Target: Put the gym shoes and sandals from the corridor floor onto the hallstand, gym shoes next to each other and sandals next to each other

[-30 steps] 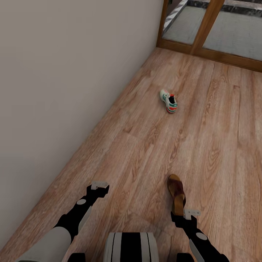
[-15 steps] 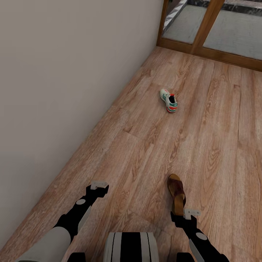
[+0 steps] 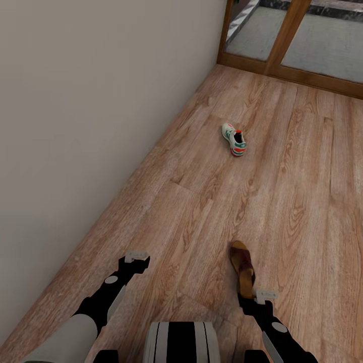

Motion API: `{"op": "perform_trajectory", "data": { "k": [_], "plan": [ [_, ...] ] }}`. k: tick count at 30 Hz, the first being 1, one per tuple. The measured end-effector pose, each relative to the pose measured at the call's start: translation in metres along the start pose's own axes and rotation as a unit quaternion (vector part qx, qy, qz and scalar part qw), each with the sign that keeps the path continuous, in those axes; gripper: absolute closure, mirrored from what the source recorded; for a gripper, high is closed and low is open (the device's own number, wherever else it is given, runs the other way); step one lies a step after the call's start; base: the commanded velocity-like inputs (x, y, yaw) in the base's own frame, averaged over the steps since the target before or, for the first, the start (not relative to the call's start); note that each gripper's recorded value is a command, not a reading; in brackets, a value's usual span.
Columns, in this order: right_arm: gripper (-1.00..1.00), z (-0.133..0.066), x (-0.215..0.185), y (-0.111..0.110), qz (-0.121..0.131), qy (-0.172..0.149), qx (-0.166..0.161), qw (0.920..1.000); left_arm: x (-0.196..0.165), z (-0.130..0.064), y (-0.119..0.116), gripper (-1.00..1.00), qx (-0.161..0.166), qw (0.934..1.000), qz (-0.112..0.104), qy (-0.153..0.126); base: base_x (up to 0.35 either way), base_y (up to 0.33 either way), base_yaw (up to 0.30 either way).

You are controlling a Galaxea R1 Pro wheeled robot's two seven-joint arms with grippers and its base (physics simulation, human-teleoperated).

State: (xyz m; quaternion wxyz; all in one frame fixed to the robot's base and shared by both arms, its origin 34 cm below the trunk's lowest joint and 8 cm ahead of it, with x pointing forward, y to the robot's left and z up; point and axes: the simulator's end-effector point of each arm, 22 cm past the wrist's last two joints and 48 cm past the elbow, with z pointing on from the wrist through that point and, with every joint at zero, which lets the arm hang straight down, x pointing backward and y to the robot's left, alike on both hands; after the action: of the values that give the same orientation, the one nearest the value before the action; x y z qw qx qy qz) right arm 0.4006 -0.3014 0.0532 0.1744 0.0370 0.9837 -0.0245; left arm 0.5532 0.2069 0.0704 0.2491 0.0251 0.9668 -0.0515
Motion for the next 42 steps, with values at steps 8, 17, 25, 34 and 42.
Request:
{"op": "perform_trajectory", "data": {
  "k": [8,17,25,34,42],
  "plan": [
    [1.0,0.0,0.0,0.0,-0.002,0.0,0.0,1.0,0.002,-0.001,0.003,-1.0,-0.002,1.0,0.002,0.001,0.0,0.0,0.0],
    [1.0,-0.001,-0.002,0.0,-0.002,-0.002,-0.001,1.0,-0.001,-0.002,0.006,-1.0,-0.003,1.0,0.004,-0.001,0.0,0.0,0.0],
    [1.0,-0.007,-0.022,0.001,-0.001,-0.023,0.0,0.9997,0.004,-0.014,0.017,-1.0,-0.016,0.9998,0.007,0.003,0.0,0.0,0.0],
    [1.0,-0.014,-0.045,0.003,0.0,-0.049,-0.002,0.9988,0.003,-0.028,0.023,-1.0,-0.022,0.9997,0.009,-0.001,0.0,0.0,0.0],
    [1.0,-0.03,-0.097,-0.004,-0.002,-0.146,0.002,0.9892,0.062,-0.062,0.042,-1.0,-0.035,0.9992,0.015,0.008,0.0,0.0,0.0]
  ]
}}
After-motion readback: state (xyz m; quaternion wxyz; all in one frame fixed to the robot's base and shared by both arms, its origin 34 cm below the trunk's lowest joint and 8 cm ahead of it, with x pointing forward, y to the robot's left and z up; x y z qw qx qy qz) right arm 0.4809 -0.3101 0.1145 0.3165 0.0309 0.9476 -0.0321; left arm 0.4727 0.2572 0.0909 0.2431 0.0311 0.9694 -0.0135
